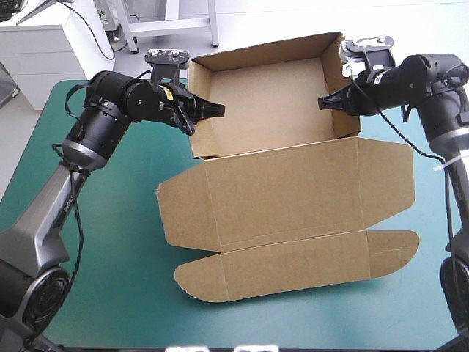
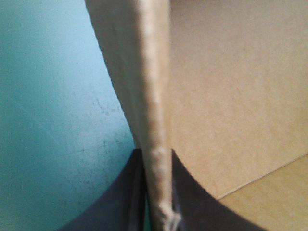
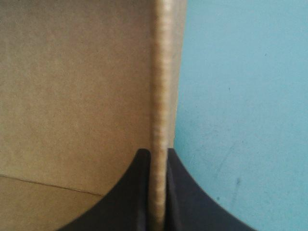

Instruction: Fold the box

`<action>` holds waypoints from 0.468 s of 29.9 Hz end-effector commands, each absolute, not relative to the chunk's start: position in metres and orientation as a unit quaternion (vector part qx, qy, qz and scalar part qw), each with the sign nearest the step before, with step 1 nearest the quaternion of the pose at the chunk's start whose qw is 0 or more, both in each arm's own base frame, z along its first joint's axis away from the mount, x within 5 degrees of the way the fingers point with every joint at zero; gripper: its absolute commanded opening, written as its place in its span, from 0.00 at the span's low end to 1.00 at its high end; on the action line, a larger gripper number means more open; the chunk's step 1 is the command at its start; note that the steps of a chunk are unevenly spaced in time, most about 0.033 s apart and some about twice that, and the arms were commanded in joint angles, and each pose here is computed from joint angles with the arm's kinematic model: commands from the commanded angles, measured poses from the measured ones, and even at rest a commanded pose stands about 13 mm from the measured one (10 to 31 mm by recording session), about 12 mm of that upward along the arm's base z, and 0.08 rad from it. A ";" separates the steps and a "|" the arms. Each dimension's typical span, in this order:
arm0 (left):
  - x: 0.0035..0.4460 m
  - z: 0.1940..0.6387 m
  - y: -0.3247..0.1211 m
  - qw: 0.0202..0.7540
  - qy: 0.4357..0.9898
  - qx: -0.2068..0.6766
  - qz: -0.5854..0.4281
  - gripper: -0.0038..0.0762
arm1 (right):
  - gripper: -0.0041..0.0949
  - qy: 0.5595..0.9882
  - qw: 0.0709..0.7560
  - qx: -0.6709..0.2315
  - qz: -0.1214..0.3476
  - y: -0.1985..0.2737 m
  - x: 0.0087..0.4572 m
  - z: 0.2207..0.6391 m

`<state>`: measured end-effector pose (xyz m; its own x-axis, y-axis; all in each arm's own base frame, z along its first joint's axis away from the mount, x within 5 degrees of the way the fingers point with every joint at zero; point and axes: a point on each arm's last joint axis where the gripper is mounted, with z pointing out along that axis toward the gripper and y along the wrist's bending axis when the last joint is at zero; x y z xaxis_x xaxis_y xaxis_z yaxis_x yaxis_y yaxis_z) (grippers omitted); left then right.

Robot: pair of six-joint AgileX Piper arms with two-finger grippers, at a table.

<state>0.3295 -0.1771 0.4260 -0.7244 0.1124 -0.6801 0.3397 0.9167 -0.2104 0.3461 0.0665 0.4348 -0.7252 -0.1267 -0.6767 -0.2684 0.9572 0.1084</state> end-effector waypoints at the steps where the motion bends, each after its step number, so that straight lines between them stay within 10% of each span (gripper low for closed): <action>1: 0.327 0.445 -0.180 0.384 0.895 0.156 -0.168 0.04 | 0.03 0.920 0.356 -0.121 0.114 0.070 0.343 0.441; 14: 0.376 0.377 -0.205 0.243 0.950 0.155 -0.116 0.04 | 0.03 0.956 0.225 -0.070 0.176 0.086 0.389 0.369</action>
